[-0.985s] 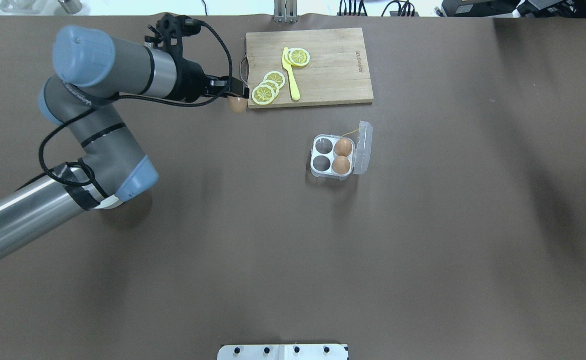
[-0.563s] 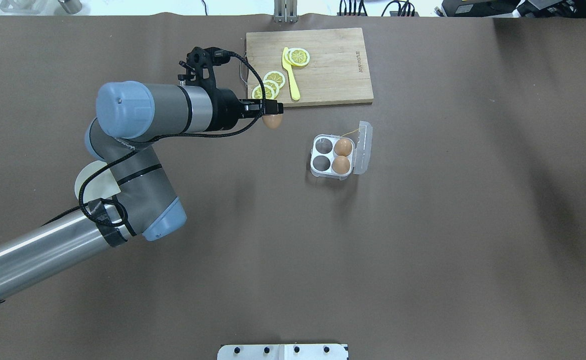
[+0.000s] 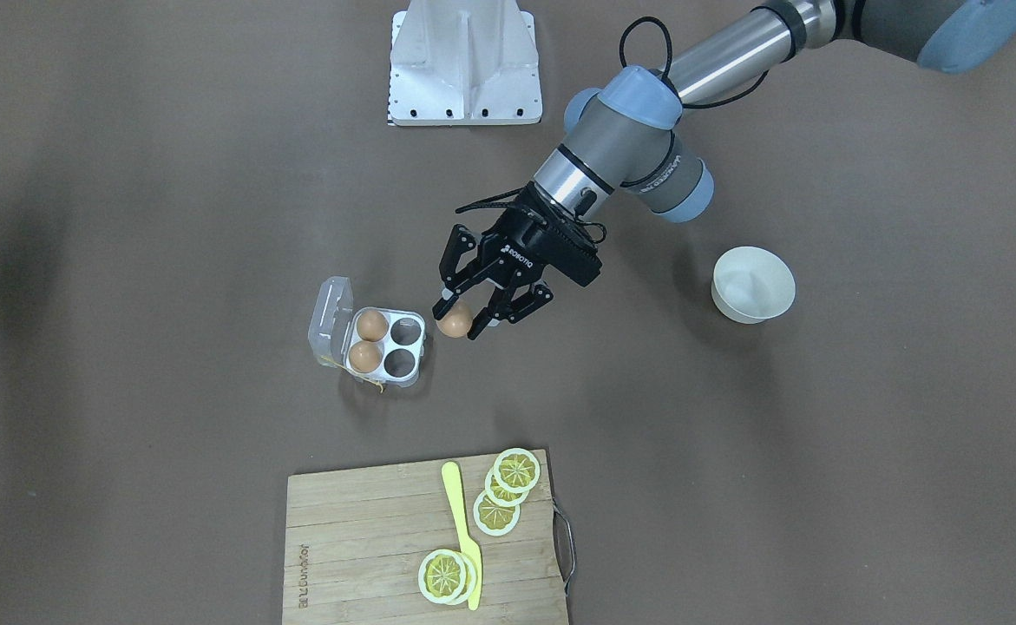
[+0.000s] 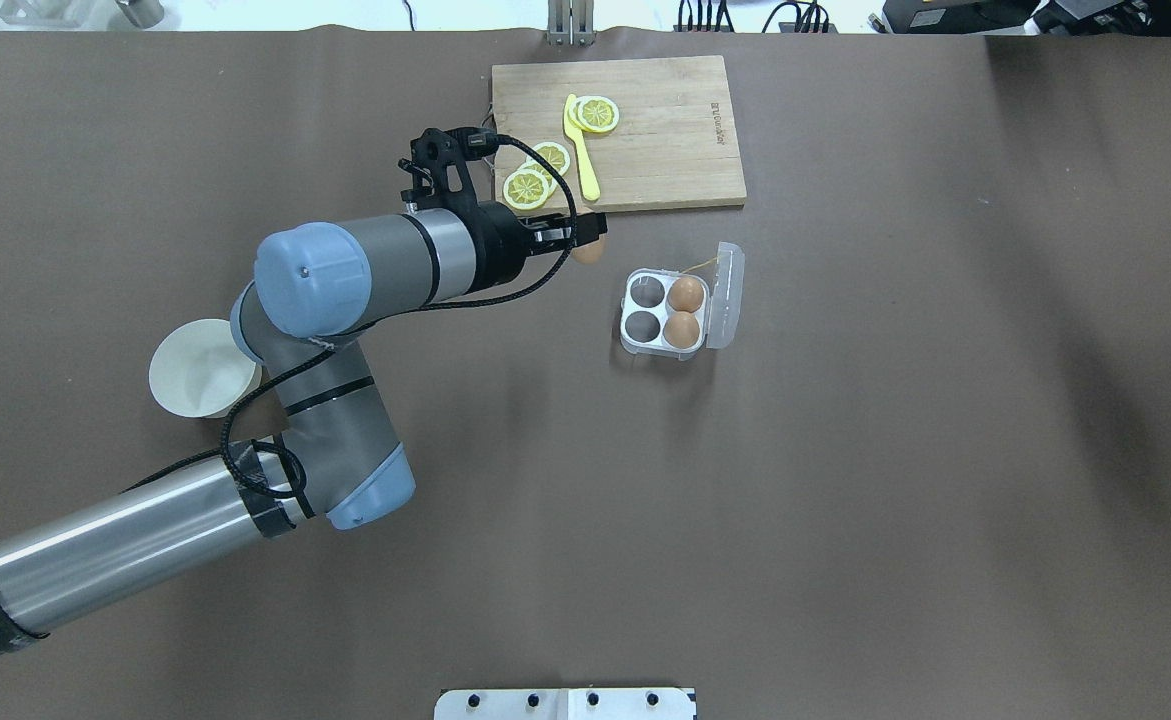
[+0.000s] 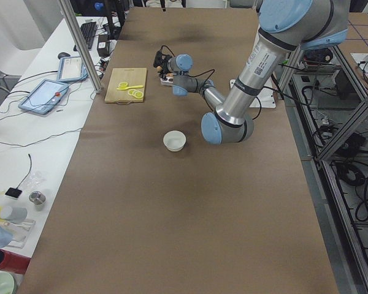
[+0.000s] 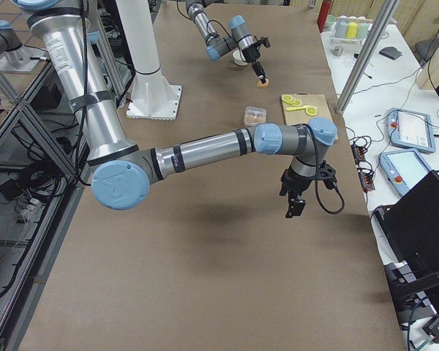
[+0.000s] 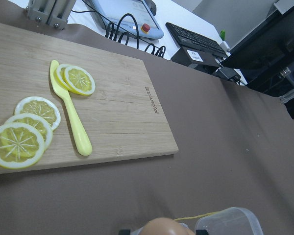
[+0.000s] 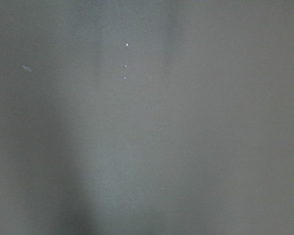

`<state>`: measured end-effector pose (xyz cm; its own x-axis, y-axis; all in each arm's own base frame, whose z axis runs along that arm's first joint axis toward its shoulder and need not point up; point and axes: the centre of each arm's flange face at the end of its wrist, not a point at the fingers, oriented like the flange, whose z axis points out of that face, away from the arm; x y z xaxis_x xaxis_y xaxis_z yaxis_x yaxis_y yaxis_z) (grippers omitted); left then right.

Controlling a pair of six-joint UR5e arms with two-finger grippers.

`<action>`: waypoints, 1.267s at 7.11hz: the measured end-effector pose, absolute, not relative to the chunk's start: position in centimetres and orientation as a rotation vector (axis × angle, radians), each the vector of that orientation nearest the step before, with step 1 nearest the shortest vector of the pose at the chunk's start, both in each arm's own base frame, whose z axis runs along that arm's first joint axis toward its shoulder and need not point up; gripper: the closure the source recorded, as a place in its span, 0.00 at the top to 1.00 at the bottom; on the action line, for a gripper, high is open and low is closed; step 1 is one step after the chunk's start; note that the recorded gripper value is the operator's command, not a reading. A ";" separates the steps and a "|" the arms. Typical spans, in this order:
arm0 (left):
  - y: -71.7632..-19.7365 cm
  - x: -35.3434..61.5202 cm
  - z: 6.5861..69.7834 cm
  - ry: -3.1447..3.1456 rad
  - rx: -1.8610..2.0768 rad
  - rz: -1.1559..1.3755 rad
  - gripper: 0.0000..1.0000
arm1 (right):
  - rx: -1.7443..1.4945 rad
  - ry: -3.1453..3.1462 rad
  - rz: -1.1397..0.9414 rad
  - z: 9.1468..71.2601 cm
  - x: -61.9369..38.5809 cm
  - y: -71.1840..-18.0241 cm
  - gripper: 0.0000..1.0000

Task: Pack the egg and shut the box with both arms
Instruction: 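Lift the egg with the left gripper and carry it toward the egg box, then lower the egg into an empty slot of the egg box, open left gripper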

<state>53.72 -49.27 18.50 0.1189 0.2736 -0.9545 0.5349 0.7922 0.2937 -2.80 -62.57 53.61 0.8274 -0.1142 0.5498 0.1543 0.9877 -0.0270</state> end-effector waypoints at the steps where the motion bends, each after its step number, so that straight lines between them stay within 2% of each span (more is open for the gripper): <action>1: -49.3 55.0 18.5 1.454 0.706 -0.237 0.32 | -0.070 -0.579 -0.143 53.6 -2.8 -62.6 1.00; 9: -48.8 60.9 18.1 1.373 0.742 -0.291 0.33 | -0.067 -0.581 -0.141 53.5 -2.6 -62.6 1.00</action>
